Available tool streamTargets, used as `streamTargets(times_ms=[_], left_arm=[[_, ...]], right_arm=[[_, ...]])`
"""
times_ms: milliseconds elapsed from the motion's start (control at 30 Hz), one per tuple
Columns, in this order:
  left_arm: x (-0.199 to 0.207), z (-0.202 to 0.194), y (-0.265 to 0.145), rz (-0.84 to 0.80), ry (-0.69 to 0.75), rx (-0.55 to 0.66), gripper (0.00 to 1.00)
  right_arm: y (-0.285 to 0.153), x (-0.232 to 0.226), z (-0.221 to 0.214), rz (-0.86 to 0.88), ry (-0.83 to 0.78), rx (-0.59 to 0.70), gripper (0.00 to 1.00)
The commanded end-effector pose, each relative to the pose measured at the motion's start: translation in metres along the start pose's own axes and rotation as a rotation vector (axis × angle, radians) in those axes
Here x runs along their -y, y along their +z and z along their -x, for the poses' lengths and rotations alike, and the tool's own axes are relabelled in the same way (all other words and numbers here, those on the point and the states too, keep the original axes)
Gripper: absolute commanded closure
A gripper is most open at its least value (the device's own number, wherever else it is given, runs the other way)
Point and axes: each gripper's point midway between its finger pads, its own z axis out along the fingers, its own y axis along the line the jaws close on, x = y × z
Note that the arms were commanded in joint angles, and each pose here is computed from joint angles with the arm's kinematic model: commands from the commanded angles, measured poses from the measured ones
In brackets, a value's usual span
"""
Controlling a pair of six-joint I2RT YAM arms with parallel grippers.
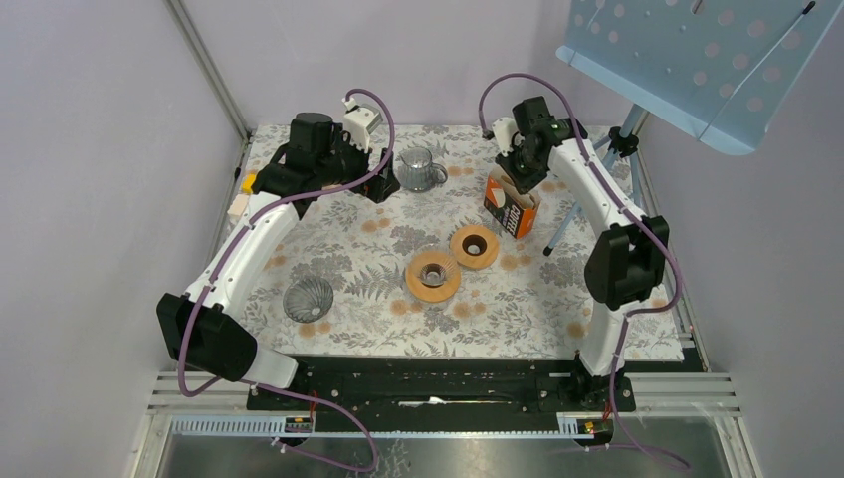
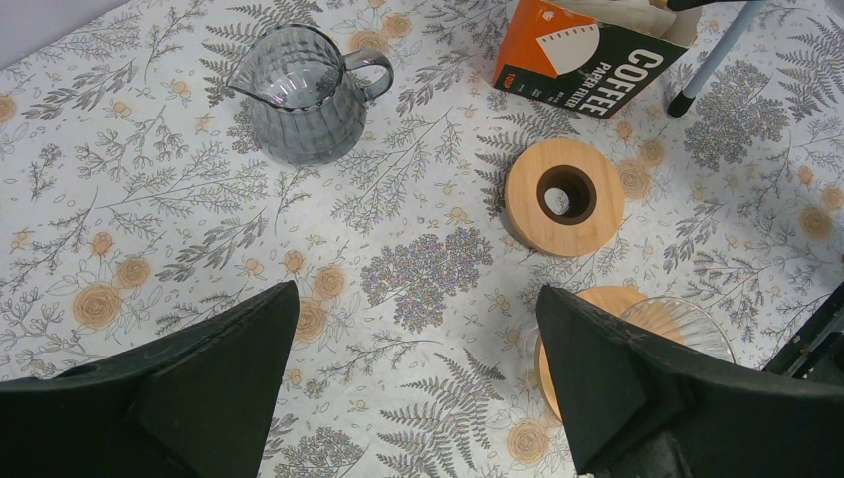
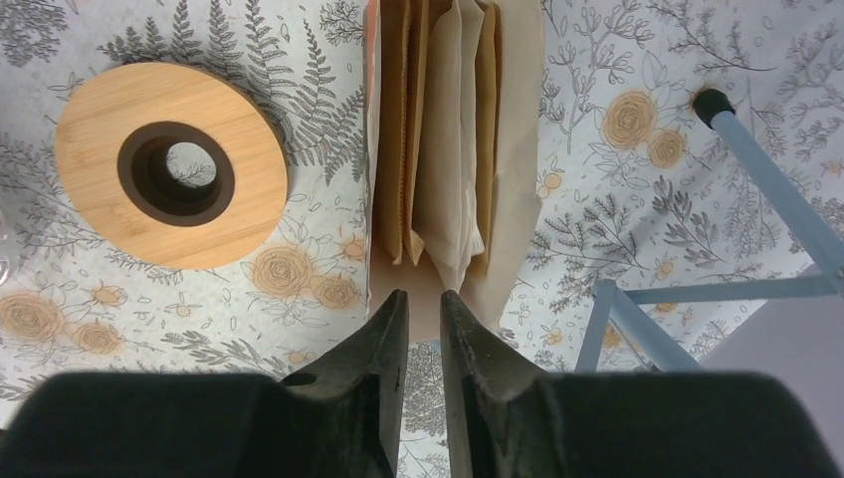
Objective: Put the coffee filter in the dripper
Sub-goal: Pick up the coffee filter from the coffee filter holder.
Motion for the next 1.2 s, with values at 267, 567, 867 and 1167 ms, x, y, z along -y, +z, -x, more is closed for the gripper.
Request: streamTargets(times_ms=[267, 567, 867, 1167], left_arm=[[0.0, 0.021, -0.007, 0.009, 0.043, 0.077, 0.01], [-0.001, 0.019, -0.004, 0.008, 0.041, 0.07, 0.01], [-0.003, 0.021, -0.005, 0.016, 0.052, 0.075, 0.01], [-0.003, 0.022, -0.003, 0.012, 0.055, 0.074, 0.01]], right_arm=[[0.039, 0.016, -0.002, -0.02, -0.04, -0.089, 0.72], [0.057, 0.014, -0.012, 0.0, -0.059, -0.145, 0.86], [0.008, 0.021, 0.022, -0.022, -0.045, -0.016, 1.0], [-0.026, 0.019, 0.028, -0.024, -0.044, 0.041, 1.0]])
